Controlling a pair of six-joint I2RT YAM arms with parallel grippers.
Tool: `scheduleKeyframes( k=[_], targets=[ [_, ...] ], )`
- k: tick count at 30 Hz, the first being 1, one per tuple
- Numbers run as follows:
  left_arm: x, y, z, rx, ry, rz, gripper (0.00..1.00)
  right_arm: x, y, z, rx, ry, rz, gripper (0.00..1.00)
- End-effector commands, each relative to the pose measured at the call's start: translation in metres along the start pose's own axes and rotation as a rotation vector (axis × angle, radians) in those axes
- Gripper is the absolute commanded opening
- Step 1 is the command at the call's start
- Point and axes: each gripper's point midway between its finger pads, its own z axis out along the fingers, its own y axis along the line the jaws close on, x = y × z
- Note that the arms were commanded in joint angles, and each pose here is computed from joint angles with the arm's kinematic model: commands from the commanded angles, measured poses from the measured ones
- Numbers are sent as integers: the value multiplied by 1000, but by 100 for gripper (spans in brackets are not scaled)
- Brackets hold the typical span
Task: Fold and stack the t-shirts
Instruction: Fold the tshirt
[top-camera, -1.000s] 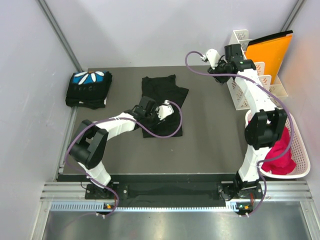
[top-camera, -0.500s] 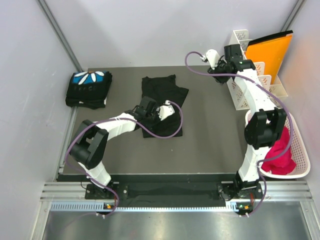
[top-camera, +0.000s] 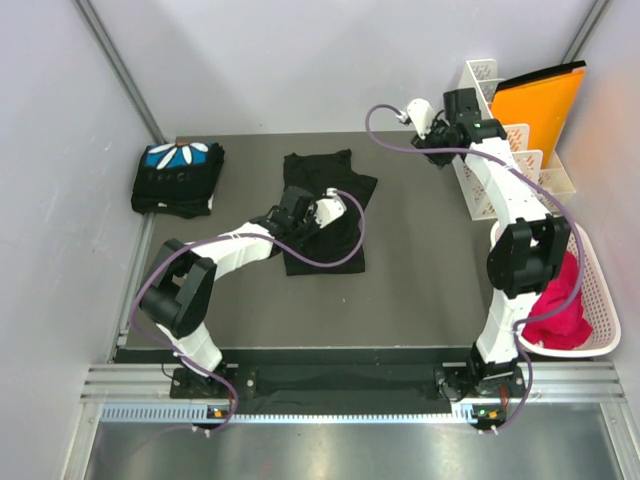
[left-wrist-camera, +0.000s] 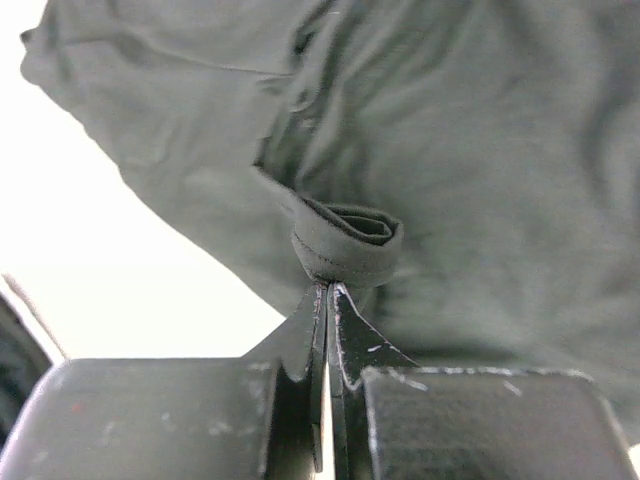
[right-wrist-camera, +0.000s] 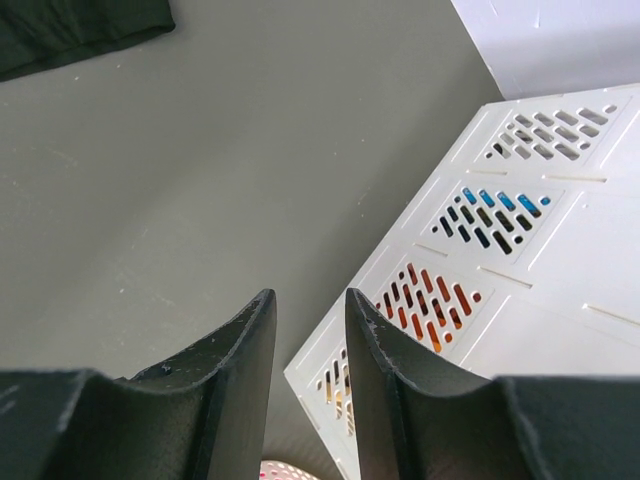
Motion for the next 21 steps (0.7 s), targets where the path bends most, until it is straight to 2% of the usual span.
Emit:
scheduleKeyframes(
  k=[1,11,21],
  targets=[
    [-21,34,-6,-145,-48,-38,0,-22,-9,-2,34,-51,-26,34],
    [-11,61,-6,-294,-11,-59,0,-23,-5,0,28,-45,-37,34],
    [15,78,7,-389,114,-85,0,-22,4,0,23,-28,-63,34]
  ],
)
